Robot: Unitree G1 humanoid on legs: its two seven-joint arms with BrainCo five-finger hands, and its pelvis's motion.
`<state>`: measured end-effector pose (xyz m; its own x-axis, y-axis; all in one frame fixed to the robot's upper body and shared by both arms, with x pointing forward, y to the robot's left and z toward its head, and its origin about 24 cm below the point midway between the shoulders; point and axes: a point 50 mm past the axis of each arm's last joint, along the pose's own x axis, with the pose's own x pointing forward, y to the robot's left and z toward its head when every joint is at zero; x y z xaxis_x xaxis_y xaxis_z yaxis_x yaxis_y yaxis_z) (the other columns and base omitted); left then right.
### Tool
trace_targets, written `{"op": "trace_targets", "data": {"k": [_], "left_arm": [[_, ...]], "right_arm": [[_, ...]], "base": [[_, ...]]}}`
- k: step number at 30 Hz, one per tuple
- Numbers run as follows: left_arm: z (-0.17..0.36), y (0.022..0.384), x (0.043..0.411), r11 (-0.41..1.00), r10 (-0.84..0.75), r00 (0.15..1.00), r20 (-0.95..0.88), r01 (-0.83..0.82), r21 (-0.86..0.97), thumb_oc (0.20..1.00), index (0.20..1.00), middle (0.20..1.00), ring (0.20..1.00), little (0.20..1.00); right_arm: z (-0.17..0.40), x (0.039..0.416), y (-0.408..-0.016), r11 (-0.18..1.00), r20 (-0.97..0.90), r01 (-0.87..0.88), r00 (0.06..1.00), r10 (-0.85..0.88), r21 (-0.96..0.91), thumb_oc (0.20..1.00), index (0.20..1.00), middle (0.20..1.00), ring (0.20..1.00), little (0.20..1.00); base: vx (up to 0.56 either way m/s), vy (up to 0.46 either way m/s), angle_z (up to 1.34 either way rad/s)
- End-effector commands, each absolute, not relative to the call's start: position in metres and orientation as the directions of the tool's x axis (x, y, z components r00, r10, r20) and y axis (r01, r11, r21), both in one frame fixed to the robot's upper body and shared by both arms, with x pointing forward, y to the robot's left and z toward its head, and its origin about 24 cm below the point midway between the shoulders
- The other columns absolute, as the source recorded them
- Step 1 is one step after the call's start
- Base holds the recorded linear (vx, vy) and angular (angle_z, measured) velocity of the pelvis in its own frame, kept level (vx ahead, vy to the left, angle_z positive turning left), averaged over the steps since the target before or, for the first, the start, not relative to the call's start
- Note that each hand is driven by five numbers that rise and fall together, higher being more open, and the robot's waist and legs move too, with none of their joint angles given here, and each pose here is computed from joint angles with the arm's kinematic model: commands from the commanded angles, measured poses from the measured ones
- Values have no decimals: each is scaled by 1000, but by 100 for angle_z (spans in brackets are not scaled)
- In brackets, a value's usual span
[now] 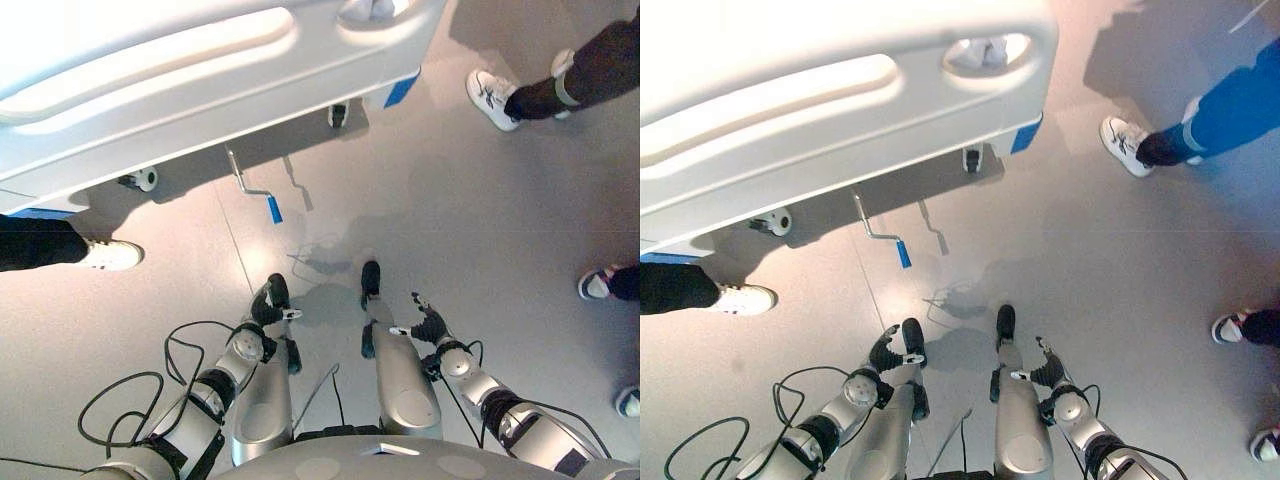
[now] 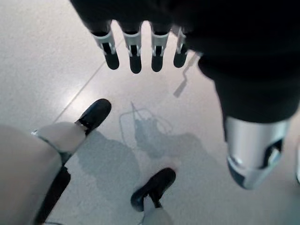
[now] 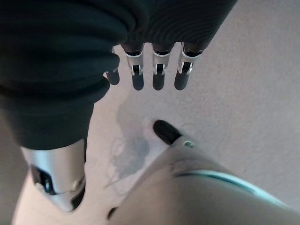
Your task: Raise the hospital bed
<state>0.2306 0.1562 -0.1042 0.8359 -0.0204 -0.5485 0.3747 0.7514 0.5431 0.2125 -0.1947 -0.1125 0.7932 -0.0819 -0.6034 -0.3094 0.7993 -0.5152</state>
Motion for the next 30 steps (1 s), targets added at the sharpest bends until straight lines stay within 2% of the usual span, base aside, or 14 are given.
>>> {"op": "trace_targets", "data": {"k": [1,5,8,13,17,18,19,20,23,30], "left_arm": [[-105,145,229,694,-94,834,-544,447,564,1000,1000,1000,1000,1000],[-115,149,213,707,-92,803,-589,469,529,1000,1000,1000,1000,1000],[-124,157,199,758,-49,764,-644,448,474,1000,1000,1000,1000,1000],[-133,173,182,854,11,718,-696,355,381,1000,1000,1000,1000,1000],[-137,180,173,876,34,687,-725,329,353,1000,1000,1000,1000,1000],[-139,185,168,894,51,673,-738,298,334,1000,1000,1000,1000,1000],[-139,185,168,894,51,673,-738,298,334,1000,1000,1000,1000,1000],[-142,185,163,899,46,648,-760,305,314,1000,1000,1000,1000,1000],[-146,182,155,894,30,620,-784,333,298,1000,1000,1000,1000,1000],[-154,187,137,934,51,562,-826,266,238,1000,1000,1000,1000,1000]], "right_arm": [[-99,234,-168,777,-537,-357,843,29,-518,1000,1000,1000,1000,1000],[-92,241,-162,801,-514,-348,856,58,-487,1000,1000,1000,1000,1000],[-101,232,-167,797,-562,-366,826,40,-480,1000,1000,1000,1000,1000],[-121,202,-183,782,-663,-407,749,-12,-473,1000,1000,1000,1000,1000],[-133,178,-196,777,-723,-422,688,-60,-467,1000,1000,1000,1000,1000],[-140,161,-208,785,-758,-414,643,-106,-461,1000,1000,1000,1000,1000],[-140,160,-208,785,-758,-414,643,-106,-461,1000,1000,1000,1000,1000],[-146,145,-216,804,-797,-403,587,-140,-438,1000,1000,1000,1000,1000],[-153,124,-225,813,-836,-400,517,-181,-423,1000,1000,1000,1000,1000],[-158,103,-229,807,-868,-434,463,-182,-401,1000,1000,1000,1000,1000]], "base": [[94,-19,6],[90,-29,8],[101,-54,12],[95,-68,9],[74,-63,2],[47,-52,-2],[113,-84,-3],[71,-50,-1],[106,-69,3],[37,-51,2]]}}
